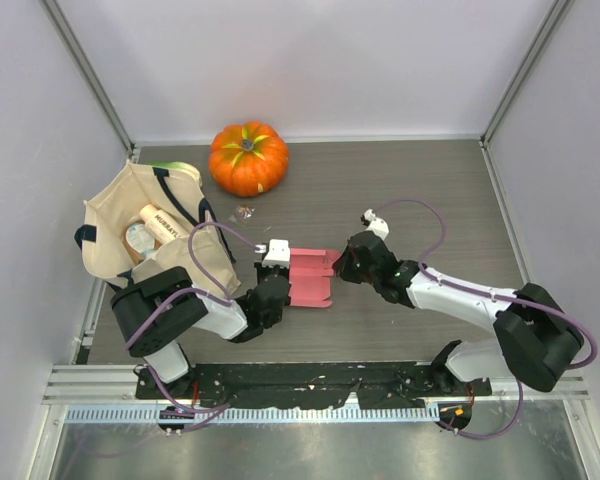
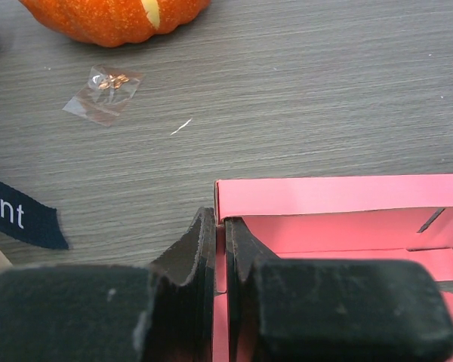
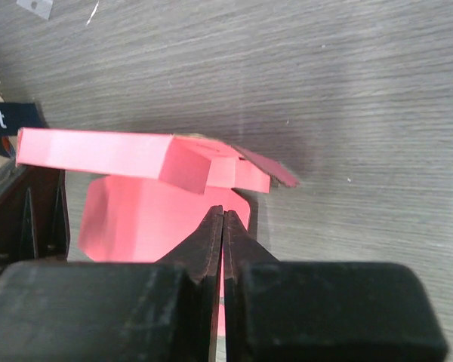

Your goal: Fold the paper box

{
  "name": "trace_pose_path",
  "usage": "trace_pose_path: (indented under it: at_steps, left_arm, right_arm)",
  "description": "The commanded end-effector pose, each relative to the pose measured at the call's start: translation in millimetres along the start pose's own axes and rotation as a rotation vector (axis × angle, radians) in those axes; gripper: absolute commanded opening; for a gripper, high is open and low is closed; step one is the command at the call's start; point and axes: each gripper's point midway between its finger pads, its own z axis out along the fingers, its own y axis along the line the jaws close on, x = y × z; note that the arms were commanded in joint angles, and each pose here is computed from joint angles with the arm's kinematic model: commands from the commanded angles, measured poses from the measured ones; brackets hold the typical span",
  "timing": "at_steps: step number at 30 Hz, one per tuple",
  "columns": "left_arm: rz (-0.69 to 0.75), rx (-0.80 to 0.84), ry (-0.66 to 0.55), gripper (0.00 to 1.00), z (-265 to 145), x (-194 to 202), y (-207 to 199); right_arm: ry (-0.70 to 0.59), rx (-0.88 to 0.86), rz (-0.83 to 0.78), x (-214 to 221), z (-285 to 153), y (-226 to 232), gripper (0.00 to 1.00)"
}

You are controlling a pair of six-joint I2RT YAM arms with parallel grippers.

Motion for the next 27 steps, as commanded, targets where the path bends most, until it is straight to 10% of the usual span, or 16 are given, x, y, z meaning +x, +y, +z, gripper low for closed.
trace_pose_path:
  at_steps: [1,27]
  left_arm:
    - [-0.055,-0.045,-0.05,0.0,0,-11,3]
    - [-0.053,-0.036,-0.077,0.0,-4,-10,-2]
  right_arm:
    - [-0.022,0.053,-0.04,7,-2,-19,0.04]
    - [-0.084,0.028,-0.038,13,44,-7,0.01]
